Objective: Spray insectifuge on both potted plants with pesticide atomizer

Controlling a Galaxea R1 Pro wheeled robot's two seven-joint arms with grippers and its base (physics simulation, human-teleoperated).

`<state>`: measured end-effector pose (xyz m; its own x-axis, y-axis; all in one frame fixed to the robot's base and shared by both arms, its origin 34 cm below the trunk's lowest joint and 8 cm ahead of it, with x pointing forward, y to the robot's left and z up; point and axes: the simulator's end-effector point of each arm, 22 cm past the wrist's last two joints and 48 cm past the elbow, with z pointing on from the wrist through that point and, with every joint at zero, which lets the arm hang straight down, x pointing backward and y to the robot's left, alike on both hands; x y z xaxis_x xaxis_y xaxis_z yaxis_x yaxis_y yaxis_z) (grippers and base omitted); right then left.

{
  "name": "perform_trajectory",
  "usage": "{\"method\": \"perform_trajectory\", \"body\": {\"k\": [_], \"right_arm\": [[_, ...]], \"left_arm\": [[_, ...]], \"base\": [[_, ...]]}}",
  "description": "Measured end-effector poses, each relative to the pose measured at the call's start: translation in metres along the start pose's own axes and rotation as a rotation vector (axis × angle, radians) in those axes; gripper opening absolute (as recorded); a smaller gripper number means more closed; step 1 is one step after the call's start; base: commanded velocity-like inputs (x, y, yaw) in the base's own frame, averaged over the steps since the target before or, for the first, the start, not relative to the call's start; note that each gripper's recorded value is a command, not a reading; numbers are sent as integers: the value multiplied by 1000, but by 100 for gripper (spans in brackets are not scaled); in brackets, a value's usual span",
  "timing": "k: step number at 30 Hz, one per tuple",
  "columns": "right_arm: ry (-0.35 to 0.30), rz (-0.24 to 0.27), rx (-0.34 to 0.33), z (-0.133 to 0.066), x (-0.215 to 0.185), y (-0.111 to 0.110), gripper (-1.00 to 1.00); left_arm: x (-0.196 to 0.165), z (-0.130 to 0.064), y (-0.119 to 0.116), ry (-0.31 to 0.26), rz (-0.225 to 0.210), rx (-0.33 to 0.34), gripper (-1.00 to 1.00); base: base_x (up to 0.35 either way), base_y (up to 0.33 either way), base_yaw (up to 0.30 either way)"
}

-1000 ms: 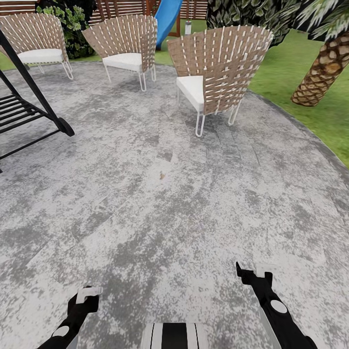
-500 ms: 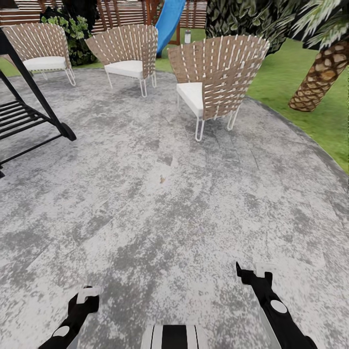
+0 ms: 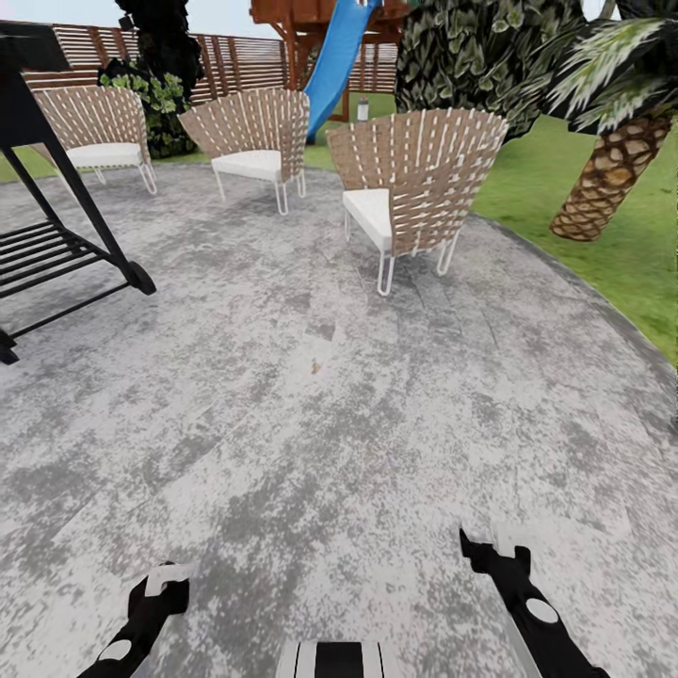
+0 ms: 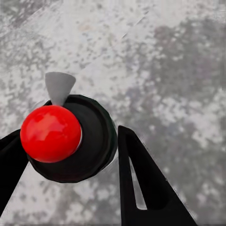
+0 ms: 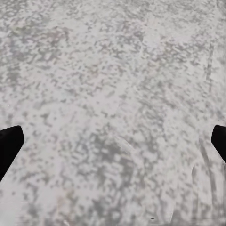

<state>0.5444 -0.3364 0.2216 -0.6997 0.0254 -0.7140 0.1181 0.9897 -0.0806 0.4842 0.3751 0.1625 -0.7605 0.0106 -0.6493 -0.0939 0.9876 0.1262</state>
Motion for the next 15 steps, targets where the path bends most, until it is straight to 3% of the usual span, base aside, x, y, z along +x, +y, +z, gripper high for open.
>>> {"method": "perform_trajectory", "body": {"k": [4,9,15], "right_arm": [[59,-21,22,-7,39,-22,100],[47,-43,43,-26,82,-47,100],[41,-40,43,-61,131,-50,100]], "left_arm": [[27,-19,8,30,0,-13,-100],[52,-43,16,36,3,-27,-100],[73,-71,31,9,-58,-68,-100]], "base": [[0,0,0],[0,0,0],[0,0,0]]}}
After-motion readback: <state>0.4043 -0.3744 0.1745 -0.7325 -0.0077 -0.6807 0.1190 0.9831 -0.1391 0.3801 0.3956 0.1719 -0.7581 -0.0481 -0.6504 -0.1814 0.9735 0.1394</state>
